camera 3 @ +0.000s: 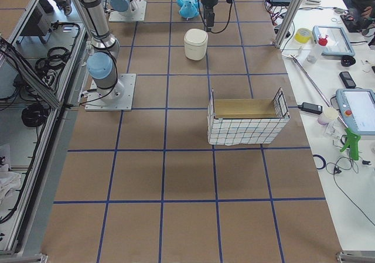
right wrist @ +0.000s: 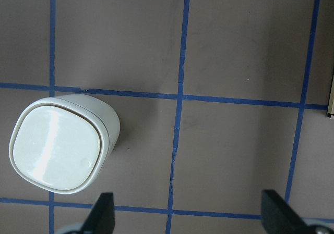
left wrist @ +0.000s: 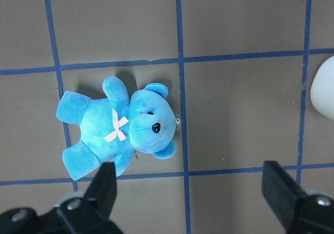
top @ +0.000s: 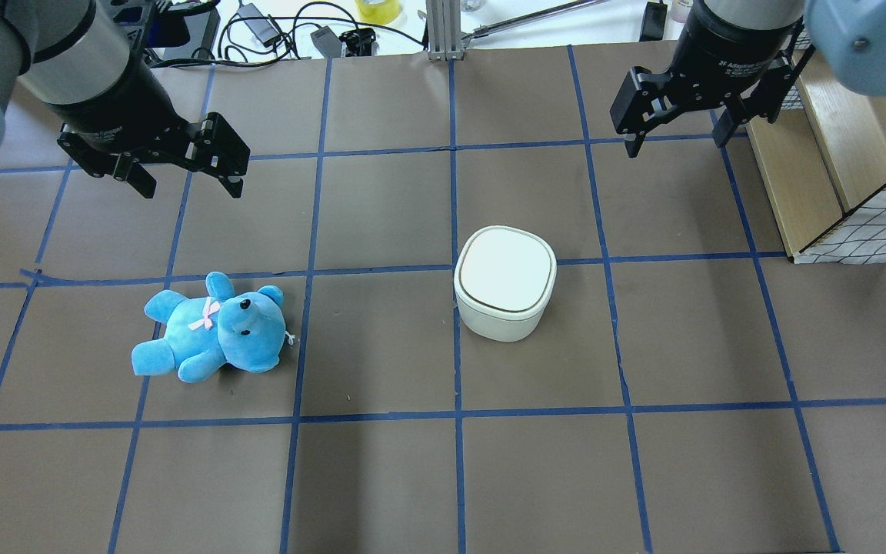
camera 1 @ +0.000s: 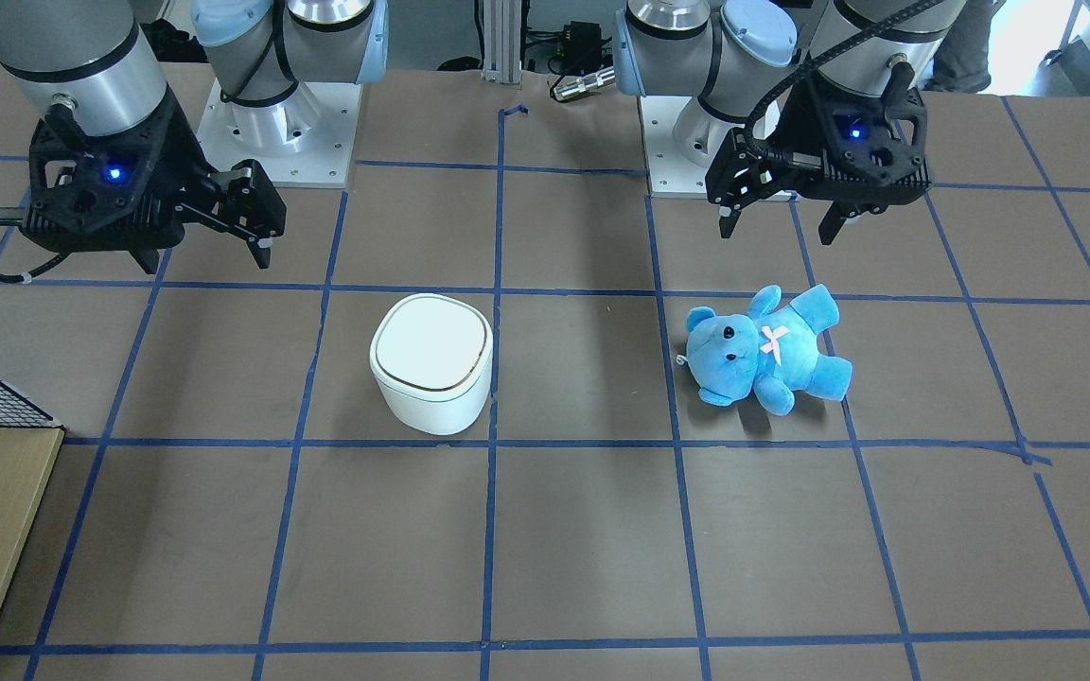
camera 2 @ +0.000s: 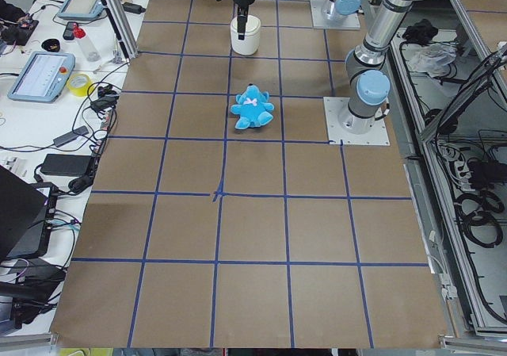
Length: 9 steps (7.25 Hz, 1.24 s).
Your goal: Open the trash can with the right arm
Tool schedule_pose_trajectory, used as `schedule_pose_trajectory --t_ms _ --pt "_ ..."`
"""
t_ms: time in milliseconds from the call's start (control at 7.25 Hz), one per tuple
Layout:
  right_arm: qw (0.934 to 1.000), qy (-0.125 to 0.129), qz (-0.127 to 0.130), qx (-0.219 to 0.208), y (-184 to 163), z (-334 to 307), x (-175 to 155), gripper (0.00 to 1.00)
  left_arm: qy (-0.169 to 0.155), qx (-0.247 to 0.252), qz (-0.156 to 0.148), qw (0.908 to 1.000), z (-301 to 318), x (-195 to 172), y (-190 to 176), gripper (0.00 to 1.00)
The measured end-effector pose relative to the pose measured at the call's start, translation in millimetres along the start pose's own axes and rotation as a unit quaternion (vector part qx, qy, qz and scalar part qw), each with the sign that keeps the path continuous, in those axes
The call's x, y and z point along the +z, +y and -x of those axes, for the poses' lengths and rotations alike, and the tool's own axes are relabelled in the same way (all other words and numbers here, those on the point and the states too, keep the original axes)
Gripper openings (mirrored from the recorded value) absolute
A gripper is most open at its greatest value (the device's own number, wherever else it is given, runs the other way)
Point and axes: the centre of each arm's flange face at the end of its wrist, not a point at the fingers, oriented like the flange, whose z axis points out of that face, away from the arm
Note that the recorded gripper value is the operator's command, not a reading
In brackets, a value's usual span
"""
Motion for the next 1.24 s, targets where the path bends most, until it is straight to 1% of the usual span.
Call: schedule_pose_trajectory --t_ms 828,1241 --pt "1.0000 -0.002 -0.001 0.000 -0.2 -0.4 -0.2 1.00 0.000 0.000 0.000 1.0000 0.0 0.0 0.0 1.00" --pt "1.0000 -0.002 -0.005 0.003 -0.7 1.7 -4.3 1.00 0.000 0.000 0.000 1.0000 0.0 0.0 0.0 1.00"
